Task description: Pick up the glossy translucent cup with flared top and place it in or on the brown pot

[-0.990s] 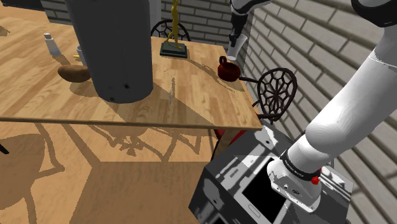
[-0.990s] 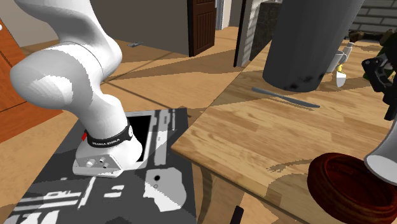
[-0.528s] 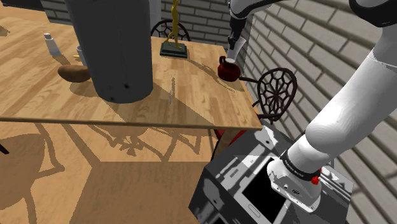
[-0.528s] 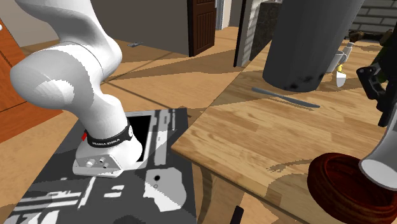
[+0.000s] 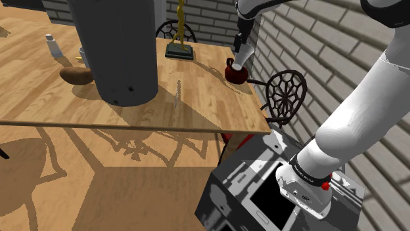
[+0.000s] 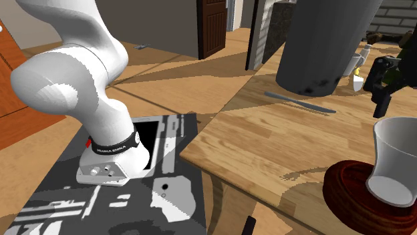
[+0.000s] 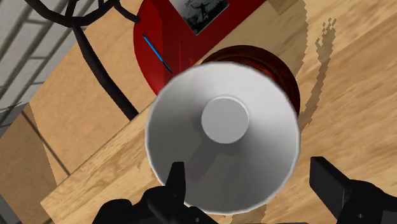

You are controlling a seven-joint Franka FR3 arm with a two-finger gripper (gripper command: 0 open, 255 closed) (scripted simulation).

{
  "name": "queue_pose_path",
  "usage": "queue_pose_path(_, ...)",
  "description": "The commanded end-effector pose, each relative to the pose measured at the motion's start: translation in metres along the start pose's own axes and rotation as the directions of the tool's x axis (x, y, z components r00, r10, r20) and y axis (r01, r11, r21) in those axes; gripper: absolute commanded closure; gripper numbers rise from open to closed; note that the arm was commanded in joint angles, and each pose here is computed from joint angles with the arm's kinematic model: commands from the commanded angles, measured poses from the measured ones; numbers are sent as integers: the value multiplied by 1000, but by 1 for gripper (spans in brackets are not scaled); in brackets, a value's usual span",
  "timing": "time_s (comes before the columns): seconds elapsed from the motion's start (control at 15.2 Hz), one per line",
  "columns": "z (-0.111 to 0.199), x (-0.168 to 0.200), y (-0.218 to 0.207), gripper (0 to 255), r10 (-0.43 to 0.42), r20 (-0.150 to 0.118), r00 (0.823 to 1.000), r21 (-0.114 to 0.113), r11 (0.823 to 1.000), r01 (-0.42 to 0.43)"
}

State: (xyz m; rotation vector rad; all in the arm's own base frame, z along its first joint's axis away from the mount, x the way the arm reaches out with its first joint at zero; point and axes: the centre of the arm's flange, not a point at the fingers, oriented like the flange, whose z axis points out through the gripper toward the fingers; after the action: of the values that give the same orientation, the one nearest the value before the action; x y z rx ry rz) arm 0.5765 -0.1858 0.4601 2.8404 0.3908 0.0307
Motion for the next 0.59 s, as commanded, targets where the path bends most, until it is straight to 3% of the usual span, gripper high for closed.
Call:
queue_pose_path(0.0,0,0,0,0,0,0,1000,0,1000,0)
queue_pose_path(0.26,-50,0,0,0,0,0,1000,0,1000,0)
queue_pose_path(0.53,-50,0,0,0,0,0,1000,0,1000,0)
